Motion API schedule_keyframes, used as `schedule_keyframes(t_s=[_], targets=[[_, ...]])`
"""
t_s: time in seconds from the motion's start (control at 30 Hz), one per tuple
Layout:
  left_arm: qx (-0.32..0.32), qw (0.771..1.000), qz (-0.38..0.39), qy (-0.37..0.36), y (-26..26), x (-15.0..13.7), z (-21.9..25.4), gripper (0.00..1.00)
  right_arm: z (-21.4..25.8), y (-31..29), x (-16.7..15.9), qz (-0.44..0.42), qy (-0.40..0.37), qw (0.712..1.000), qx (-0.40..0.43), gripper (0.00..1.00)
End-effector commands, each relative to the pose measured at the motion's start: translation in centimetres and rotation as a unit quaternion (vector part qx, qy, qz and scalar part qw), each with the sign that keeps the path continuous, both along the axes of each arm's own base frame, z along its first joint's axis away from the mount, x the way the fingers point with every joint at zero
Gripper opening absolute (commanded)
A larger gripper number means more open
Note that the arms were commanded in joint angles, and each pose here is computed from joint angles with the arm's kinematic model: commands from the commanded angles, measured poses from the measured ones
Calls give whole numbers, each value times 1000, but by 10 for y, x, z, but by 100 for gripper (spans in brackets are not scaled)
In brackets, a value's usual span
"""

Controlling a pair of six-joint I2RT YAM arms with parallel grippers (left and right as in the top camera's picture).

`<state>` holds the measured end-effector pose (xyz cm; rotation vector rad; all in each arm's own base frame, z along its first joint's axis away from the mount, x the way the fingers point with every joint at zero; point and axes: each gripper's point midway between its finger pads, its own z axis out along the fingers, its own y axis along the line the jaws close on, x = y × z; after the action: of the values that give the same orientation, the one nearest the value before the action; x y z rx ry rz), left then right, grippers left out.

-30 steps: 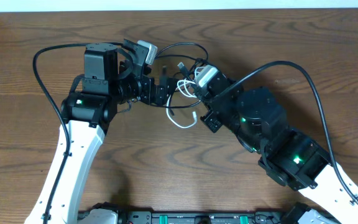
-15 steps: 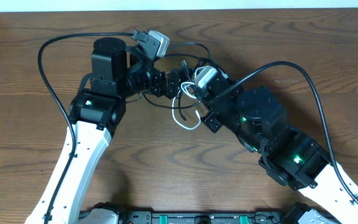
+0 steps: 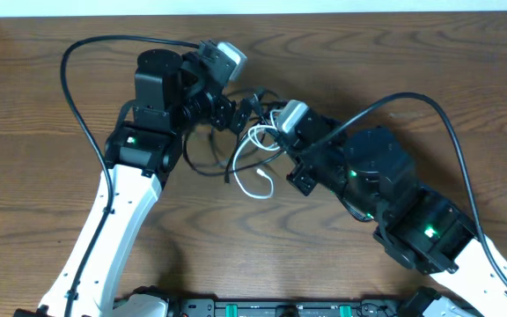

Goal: Untangle cables
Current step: 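Hold the cables with both grippers and pull the white loop apart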

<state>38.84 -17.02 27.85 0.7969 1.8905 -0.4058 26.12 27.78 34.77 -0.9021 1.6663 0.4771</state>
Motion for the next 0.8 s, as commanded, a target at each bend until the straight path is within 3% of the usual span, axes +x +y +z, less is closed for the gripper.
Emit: schedule_keyframes(t_s=[0.0, 0.47, 0.77], targets=[[48, 998, -33, -28, -2, -2, -5, 100, 29, -5, -8, 8, -27, 999, 24, 1], [104, 988, -105, 42, -2, -37, -48, 99, 23, -8, -7, 3, -23, 1000, 11, 1], [121, 985, -120, 22, 1, -47, -40, 100, 21, -19, 4, -39, -31, 999, -4, 1]])
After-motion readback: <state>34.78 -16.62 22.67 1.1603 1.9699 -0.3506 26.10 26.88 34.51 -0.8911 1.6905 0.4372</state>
